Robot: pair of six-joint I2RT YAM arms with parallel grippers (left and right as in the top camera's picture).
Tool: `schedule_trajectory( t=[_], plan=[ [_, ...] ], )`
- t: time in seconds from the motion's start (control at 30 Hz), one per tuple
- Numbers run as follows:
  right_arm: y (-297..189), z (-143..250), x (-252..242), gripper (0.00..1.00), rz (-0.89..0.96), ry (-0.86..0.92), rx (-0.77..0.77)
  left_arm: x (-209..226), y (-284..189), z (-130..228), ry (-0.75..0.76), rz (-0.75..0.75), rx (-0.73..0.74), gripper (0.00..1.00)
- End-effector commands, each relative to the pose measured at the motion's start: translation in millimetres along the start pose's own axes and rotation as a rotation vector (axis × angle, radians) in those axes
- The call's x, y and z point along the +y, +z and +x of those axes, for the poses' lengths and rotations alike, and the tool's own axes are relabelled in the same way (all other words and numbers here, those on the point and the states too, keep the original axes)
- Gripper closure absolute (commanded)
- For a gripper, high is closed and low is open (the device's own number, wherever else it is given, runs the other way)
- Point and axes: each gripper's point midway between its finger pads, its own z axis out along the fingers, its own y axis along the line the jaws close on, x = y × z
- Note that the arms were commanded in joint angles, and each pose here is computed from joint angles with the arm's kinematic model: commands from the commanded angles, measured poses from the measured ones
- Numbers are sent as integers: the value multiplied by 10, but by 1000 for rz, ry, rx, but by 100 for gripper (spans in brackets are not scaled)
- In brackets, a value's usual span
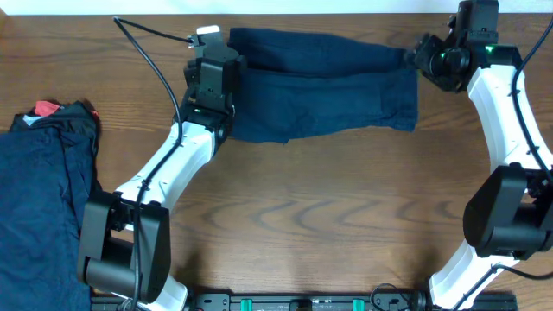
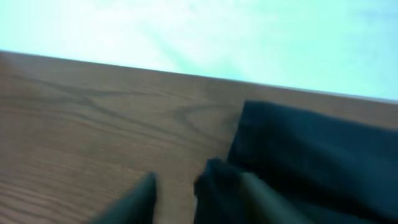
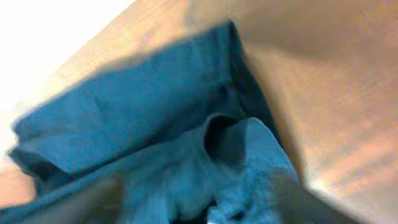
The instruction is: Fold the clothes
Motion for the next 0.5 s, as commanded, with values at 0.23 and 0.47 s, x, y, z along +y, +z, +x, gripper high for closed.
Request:
schedule_trajectory(
  t=[0.23,0.47],
  plan=[
    [357,219,-85,1,-30,28,132,-20,66,-56,7,18,-2,20],
    [277,423,-571,1,141,-74,230,-190,13,378,65,141,180,5]
  ],
)
